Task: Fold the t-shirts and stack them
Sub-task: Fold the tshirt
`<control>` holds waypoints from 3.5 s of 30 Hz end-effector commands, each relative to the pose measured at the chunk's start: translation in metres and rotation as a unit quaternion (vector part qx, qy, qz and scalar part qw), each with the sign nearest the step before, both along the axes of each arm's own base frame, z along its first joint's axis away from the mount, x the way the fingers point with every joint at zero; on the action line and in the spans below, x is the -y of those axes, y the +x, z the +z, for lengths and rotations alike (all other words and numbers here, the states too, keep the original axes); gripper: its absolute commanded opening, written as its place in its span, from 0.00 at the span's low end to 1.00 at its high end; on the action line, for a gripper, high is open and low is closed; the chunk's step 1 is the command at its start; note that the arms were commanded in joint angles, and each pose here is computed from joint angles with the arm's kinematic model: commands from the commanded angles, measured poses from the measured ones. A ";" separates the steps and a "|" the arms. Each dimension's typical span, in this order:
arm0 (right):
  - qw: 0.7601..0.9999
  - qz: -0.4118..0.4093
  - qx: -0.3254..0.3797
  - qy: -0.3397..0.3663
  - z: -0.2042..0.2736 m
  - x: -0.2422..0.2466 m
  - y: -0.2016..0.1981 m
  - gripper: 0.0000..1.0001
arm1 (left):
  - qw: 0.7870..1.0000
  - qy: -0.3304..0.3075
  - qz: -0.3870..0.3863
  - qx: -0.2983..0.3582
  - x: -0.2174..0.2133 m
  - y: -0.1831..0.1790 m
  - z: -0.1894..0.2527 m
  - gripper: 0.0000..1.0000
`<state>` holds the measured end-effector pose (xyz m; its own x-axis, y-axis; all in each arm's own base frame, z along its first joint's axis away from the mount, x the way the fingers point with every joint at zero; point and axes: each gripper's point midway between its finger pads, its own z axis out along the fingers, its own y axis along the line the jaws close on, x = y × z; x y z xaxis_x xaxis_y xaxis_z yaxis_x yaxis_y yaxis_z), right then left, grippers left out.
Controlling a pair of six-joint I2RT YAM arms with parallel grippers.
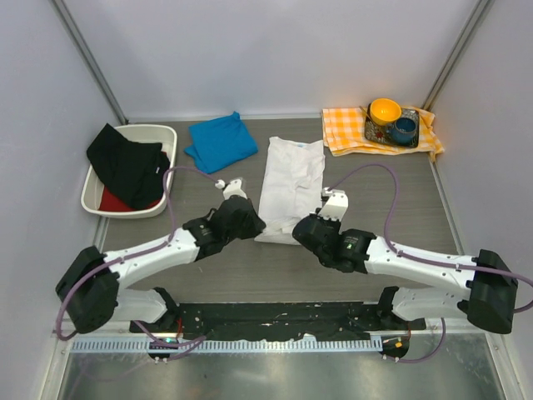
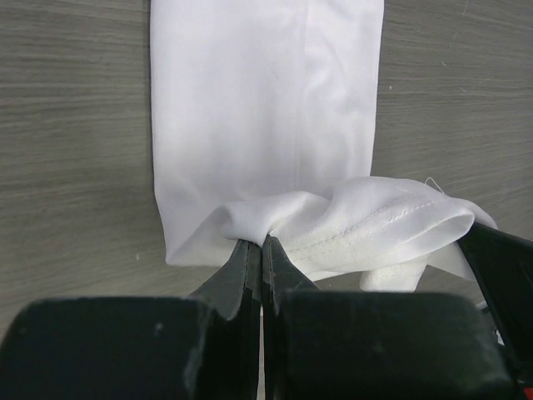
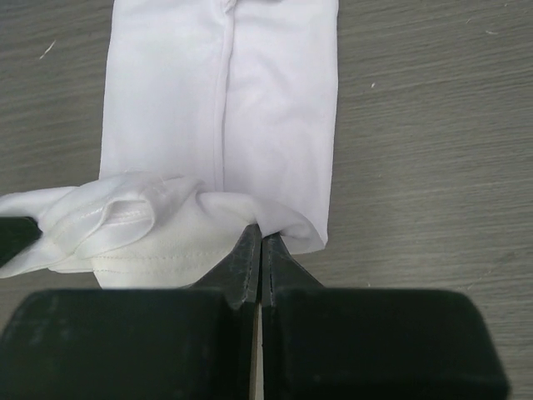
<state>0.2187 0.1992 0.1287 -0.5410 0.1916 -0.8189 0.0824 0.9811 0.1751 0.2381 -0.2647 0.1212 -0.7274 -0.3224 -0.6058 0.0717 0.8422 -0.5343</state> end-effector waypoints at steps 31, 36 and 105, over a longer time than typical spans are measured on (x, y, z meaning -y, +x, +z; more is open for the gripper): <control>0.998 -0.050 -0.046 0.002 -0.054 0.024 0.124 0.01 | 0.999 -0.024 -0.015 -0.016 0.045 0.118 -0.027 0.00; 0.997 -0.055 -0.047 0.001 -0.055 0.021 0.136 0.01 | 0.999 -0.023 -0.007 -0.024 0.037 0.120 -0.038 0.00; 0.968 0.121 -0.099 0.197 -0.043 -0.066 0.103 0.88 | 0.936 -0.334 -0.109 0.000 0.055 0.029 -0.073 0.84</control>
<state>0.3113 0.2435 0.0722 -0.7694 0.2557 -0.5854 -0.0453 0.8923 0.4492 0.2721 -0.3228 0.0623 -0.8241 -0.4788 -0.3028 0.1867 0.2751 -0.9431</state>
